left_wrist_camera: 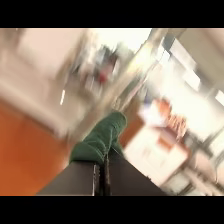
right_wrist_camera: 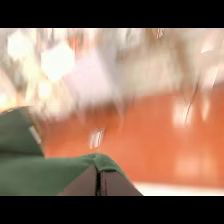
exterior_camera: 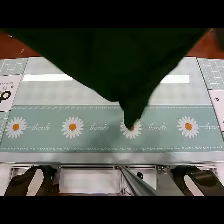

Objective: Fold the shirts.

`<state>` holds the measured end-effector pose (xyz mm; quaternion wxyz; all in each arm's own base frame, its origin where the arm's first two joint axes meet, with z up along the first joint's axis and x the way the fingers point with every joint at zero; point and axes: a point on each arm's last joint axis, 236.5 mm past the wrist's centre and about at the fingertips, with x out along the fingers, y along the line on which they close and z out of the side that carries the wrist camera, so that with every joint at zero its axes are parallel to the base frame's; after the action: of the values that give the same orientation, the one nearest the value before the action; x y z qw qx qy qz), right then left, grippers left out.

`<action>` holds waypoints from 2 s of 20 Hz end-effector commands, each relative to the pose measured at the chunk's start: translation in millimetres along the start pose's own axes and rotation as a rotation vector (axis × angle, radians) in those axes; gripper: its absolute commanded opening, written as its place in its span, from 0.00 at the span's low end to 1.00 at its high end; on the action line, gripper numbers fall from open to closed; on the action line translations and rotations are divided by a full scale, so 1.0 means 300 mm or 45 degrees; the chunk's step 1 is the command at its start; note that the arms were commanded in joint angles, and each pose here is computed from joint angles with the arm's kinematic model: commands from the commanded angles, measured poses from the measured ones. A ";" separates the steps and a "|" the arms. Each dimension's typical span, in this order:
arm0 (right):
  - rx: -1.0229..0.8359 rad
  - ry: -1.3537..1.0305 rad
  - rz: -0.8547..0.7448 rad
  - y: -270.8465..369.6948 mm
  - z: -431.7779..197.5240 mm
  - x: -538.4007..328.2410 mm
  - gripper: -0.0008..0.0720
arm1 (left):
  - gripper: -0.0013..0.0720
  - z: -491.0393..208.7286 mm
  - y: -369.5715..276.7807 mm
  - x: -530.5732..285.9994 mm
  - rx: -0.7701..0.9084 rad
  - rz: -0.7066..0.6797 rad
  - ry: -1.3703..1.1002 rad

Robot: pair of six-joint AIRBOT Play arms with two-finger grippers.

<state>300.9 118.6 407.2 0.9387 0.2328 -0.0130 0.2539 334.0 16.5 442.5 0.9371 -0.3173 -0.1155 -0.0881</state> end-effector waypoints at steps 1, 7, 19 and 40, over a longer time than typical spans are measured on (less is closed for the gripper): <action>-0.107 -0.178 0.005 0.133 0.229 -0.161 0.07 | 0.05 0.175 -0.228 -0.104 0.186 -0.145 -0.155; -0.130 -0.320 0.100 0.299 0.388 -0.265 0.07 | 0.05 0.376 -0.553 -0.392 0.443 -0.300 -0.468; -0.399 -0.369 -0.103 0.404 0.523 -0.487 0.07 | 0.05 0.234 -0.735 -0.630 0.822 -0.300 -0.270; -0.286 1.121 -0.656 -0.689 -0.302 0.164 0.07 | 0.05 -0.662 0.209 -0.326 0.037 0.268 1.149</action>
<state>381.9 19.2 285.5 0.9159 -0.0156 0.3946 0.0723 235.1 -44.8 253.1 0.9144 -0.1714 0.3551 -0.0921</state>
